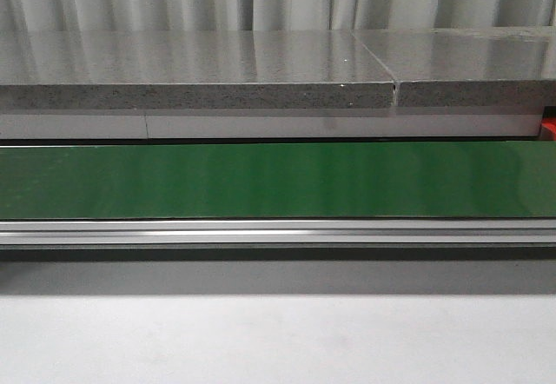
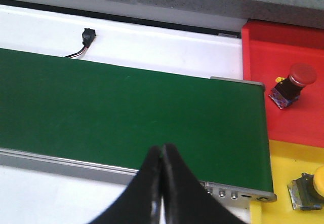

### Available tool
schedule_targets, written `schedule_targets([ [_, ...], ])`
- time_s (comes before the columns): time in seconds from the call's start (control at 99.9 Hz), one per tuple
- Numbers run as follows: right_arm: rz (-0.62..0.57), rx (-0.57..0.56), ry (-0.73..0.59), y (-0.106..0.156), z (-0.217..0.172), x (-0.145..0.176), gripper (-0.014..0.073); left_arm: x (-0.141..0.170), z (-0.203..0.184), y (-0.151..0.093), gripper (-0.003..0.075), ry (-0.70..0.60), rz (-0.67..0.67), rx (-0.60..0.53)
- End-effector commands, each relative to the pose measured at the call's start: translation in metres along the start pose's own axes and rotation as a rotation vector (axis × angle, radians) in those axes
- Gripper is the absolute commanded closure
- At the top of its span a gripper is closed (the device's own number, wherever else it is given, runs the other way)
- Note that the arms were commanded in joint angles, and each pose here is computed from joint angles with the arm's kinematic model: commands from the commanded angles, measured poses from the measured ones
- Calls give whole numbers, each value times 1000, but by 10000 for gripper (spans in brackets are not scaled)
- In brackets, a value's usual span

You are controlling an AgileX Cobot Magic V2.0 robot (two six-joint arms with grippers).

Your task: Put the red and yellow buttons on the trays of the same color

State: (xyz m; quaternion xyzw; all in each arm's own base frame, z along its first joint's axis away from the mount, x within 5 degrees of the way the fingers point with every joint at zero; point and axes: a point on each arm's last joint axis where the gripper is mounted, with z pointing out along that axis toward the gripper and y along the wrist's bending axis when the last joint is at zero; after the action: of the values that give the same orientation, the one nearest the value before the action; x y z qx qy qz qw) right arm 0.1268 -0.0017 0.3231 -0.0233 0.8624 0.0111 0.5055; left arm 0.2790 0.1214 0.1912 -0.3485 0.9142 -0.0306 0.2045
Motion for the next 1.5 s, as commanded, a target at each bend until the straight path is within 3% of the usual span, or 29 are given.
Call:
schedule_targets([
  [0.0,-6,16,-84,-1,-4,-12,663,-14,-14,-5,113,-104,-7,28],
  [0.17,-6,16,-84,-1,-4,-12,663,-16,-14,-5,205,-128,-7,32],
  [0.44,-6,16,-84,-1,-4,-12,663,-15,-14,-5,587,-125,-7,31],
  [0.61,-6,16,-84,-1,-4,-12,663,-13,-23,-7,740,-66,42,27],
  [0.82,-6,16,-84,-1,-4,-12,663,-13,-68,-22,739,-142,113,77],
  [1.091,-6,16,-84,-1,-4,-12,663,-11,-127,-59,739,-251,257,173],
  [1.271,-6,16,-84,-1,-4,-12,663,-7,-128,-86,739,-220,358,214],
  [1.491,-6,16,-84,-1,-4,-12,663,-3,-102,-106,739,-126,409,215],
])
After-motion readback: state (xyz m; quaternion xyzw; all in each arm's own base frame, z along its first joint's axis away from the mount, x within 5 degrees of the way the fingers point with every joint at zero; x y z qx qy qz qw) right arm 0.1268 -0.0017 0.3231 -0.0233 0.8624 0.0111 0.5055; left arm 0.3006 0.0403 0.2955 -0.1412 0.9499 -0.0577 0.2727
